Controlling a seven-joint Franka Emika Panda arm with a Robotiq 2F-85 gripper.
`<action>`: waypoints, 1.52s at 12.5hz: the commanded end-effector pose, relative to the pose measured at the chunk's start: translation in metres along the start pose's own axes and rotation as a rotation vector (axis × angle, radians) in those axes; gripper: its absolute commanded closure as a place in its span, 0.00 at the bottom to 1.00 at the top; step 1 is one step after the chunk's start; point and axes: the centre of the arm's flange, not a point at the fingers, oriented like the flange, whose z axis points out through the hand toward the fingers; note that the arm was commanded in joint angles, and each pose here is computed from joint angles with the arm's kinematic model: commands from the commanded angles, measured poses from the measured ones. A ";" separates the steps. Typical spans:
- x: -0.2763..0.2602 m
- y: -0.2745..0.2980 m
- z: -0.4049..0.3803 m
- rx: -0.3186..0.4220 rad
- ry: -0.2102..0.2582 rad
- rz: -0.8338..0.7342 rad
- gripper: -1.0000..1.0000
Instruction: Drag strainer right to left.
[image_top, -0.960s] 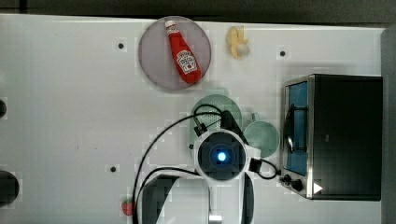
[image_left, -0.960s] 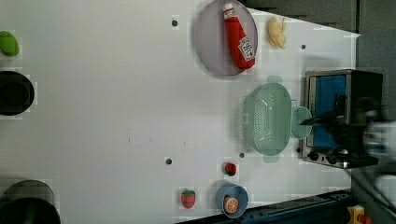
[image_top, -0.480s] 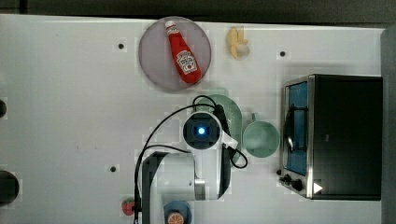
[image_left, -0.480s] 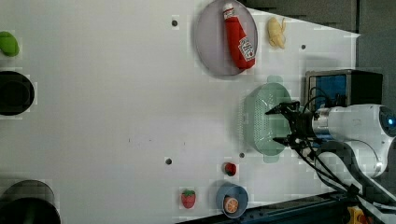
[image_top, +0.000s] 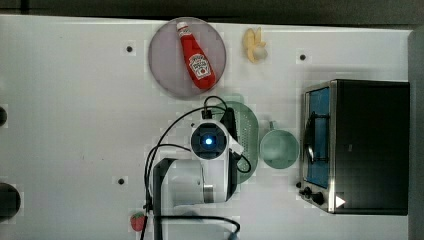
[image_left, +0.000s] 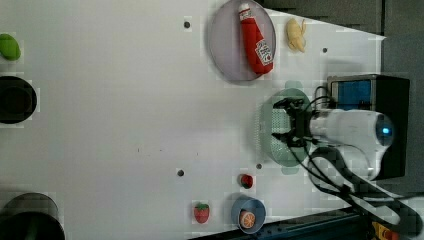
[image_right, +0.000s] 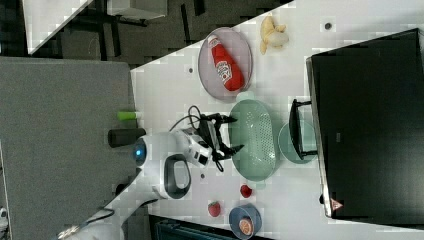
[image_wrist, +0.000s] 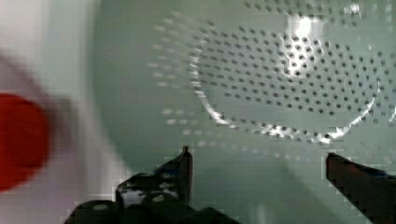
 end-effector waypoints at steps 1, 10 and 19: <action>-0.003 0.016 0.023 -0.021 0.002 0.041 0.00; -0.069 0.010 0.030 -0.020 -0.013 0.026 0.00; -0.141 -0.004 0.031 -0.085 0.000 0.084 0.00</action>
